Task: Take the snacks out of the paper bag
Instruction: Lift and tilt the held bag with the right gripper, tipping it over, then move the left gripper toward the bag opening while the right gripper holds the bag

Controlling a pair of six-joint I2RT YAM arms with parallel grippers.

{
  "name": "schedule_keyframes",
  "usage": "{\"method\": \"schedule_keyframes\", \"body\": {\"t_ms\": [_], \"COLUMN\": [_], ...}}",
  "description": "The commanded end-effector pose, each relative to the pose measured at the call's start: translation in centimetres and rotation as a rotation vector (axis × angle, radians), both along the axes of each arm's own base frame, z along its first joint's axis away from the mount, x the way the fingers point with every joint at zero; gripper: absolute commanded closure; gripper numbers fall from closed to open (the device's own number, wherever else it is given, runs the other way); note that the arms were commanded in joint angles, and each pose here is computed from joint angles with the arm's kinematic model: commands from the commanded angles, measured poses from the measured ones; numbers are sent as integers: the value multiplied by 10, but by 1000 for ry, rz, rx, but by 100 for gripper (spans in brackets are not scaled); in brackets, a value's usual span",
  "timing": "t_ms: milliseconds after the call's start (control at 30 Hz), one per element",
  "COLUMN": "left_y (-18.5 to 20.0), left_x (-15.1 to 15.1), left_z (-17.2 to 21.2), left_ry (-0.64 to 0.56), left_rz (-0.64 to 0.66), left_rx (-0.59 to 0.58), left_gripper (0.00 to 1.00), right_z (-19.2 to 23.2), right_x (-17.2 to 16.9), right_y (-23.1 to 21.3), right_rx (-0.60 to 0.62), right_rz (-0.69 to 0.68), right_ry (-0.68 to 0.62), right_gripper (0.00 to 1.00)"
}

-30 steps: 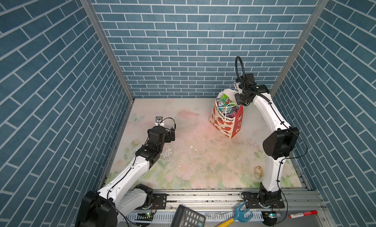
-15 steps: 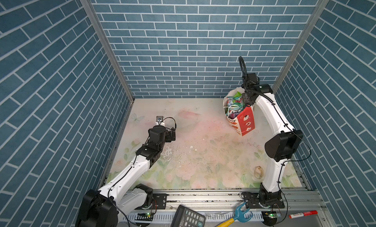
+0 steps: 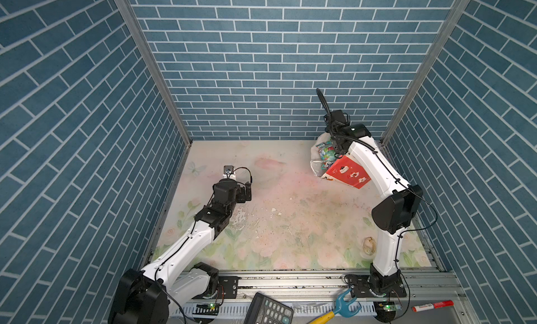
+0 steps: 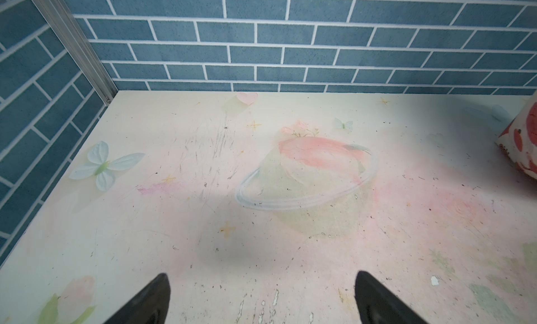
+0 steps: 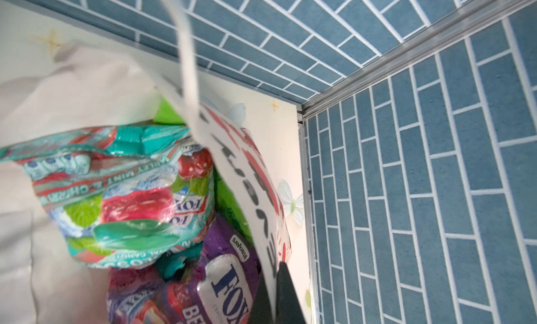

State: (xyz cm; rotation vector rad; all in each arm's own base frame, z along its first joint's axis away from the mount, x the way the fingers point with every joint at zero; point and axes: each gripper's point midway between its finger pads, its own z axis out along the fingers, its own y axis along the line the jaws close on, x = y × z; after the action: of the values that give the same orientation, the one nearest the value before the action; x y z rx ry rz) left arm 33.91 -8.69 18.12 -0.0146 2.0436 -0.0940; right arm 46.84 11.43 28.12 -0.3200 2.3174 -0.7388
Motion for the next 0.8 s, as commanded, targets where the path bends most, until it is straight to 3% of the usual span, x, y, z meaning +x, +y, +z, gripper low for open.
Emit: {"method": "schedule_keyframes", "body": {"t_ms": [0,233,433,767], "left_y": [-5,-42,-75,-128], "left_x": [0,3,6,17], "left_z": [11,46,80,80], "left_ry": [-24,-54,-74,-39], "left_rz": [-7,-128,-230,-328], "left_rx": [-46,-286,-482,-584], "left_gripper": [0,0,1,3], "right_z": [8,-10,-24,-39], "right_x": [-6,-24,-33,-38], "right_y": [18,44,63,77], "right_rx": [64,118,265,391], "right_rz": [-11,18,55,69], "right_ry": [-75,-101,-88,-86], "right_gripper": [100,100,100,100]}}
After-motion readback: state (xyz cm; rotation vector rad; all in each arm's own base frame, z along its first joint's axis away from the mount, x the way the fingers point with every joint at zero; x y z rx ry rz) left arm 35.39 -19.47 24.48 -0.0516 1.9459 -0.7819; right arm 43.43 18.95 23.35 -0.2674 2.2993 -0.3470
